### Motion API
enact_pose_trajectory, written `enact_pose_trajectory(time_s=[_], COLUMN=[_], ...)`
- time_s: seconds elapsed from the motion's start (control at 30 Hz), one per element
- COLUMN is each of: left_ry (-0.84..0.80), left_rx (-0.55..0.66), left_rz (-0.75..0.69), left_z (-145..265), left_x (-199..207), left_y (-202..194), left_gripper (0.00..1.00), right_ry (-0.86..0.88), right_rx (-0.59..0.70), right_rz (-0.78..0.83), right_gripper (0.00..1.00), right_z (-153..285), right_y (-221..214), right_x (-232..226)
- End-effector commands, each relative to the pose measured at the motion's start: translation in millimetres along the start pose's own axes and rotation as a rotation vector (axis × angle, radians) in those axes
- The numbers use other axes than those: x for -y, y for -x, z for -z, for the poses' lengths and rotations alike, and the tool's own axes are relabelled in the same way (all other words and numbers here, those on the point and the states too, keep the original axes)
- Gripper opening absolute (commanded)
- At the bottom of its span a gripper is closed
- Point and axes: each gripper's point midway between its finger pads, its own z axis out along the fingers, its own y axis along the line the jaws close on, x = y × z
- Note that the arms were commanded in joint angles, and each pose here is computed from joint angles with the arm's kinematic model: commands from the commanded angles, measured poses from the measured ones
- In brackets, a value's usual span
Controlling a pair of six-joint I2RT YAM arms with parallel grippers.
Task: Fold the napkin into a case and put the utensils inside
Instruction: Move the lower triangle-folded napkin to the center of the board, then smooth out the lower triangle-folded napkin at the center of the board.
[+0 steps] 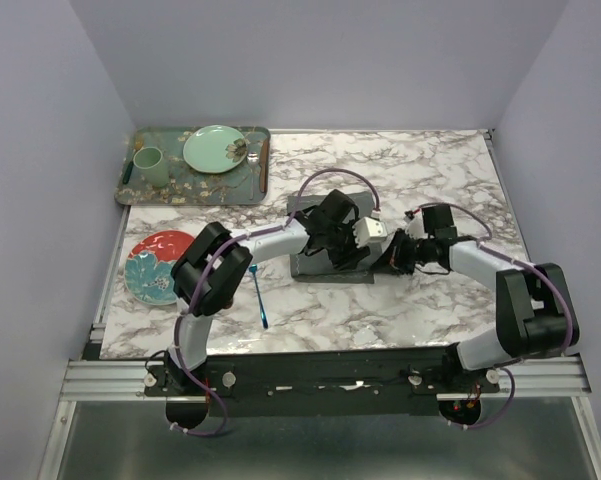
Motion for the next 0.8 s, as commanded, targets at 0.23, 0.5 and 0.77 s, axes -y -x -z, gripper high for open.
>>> enact_pose_trajectory(time_s=[0.23,0.5,0.77], left_ry=[0.015,-0.032,-0.072], left_rx=[0.059,0.051,0.053], left_rz=[0.09,0.104,0.136], left_z=[41.6,45.1,33.6], left_x=[-7.8,-14.2,-10.0], left_y=[2.3,-1.6,-1.3], left_gripper=[0.59,0.54,0.54], right_ry=[0.021,0.028,0.102], right_rx=[0.275,0.267,0.146], right_rz=[1.157,2.065,2.331], right_gripper=[0.01,0.03,0.08], right_z=[69.7,69.4,33.7], right_y=[35.2,-11.1,-29.6], right_x=[-42.4,-14.4,0.8])
